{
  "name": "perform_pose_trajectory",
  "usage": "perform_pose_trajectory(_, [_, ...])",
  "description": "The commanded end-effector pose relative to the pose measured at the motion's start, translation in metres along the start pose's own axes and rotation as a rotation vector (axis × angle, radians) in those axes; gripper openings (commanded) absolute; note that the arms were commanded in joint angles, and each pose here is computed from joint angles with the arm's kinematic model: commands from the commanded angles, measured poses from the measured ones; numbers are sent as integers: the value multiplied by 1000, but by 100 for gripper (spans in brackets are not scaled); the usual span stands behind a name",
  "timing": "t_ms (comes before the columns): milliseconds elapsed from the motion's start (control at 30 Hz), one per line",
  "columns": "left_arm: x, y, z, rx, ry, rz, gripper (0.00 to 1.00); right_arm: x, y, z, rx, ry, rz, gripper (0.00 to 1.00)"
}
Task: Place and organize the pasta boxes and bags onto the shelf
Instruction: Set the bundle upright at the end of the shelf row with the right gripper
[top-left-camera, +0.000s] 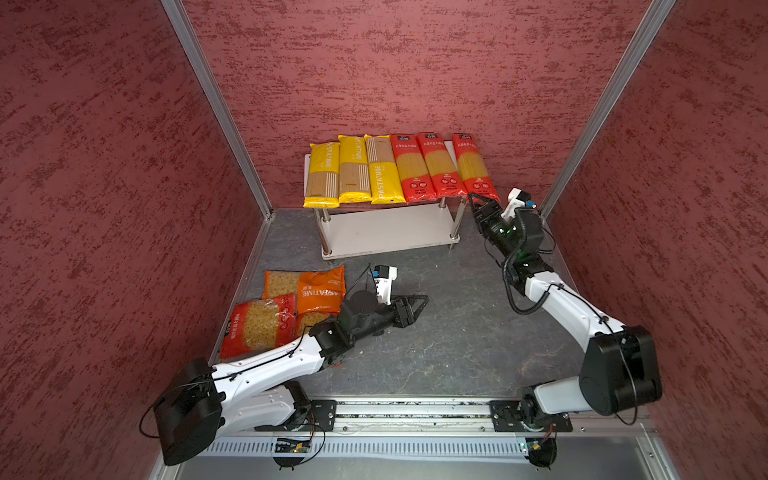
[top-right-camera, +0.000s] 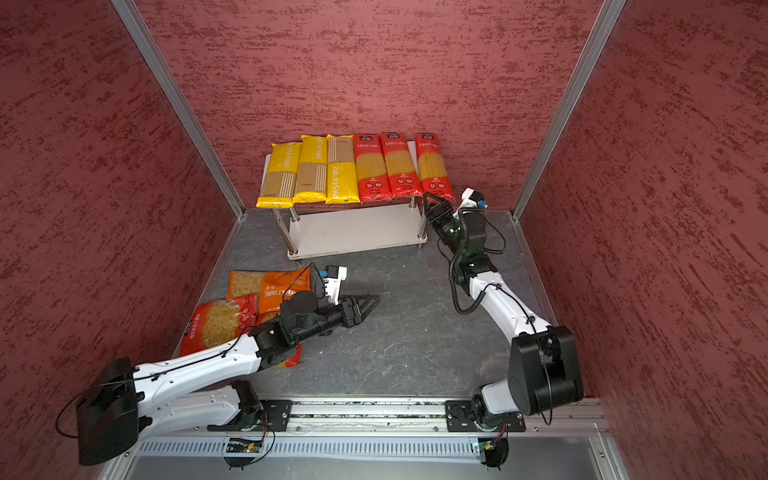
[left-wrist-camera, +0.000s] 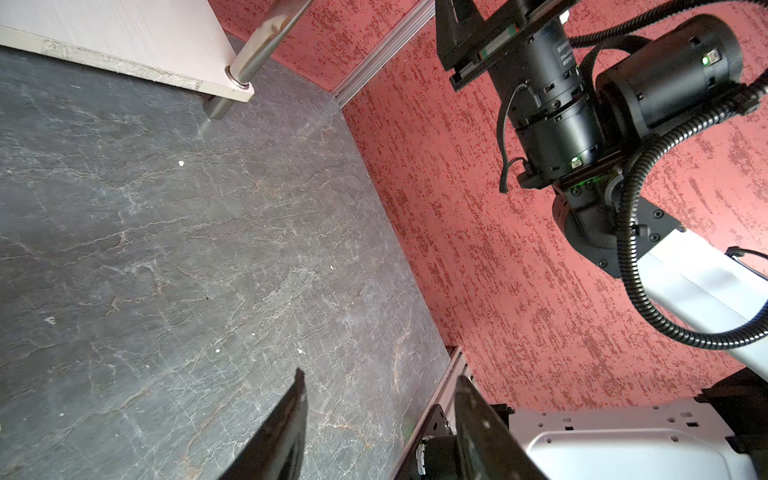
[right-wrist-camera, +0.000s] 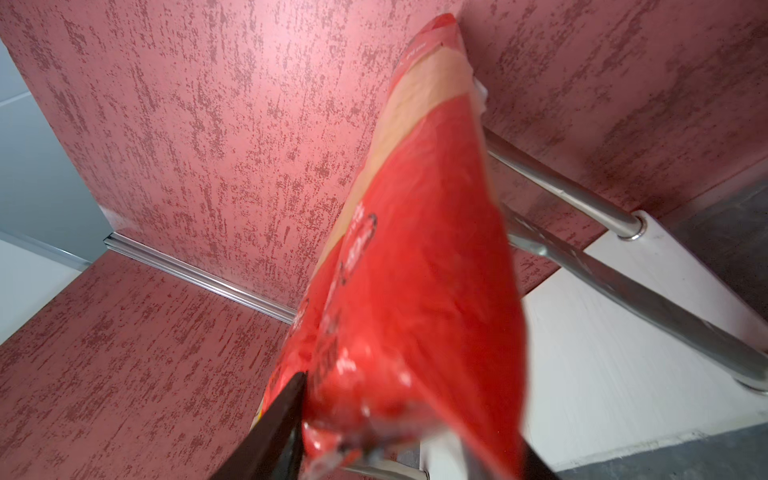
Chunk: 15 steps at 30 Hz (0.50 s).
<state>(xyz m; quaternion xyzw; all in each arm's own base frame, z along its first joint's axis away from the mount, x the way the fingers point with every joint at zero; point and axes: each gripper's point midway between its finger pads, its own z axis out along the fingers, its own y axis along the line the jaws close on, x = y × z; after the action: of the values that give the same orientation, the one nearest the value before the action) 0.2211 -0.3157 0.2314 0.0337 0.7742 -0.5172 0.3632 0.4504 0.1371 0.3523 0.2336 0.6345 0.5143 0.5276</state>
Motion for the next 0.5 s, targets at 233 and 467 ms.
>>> perform_pose_trajectory(233, [-4,-10,4,6,-26,25,57,11,12,-28,-40,31,-6,59])
perform_pose_trajectory(467, [-4,-16,2,-14,-22,66,57,21,-2,-51,-22,37,17,58])
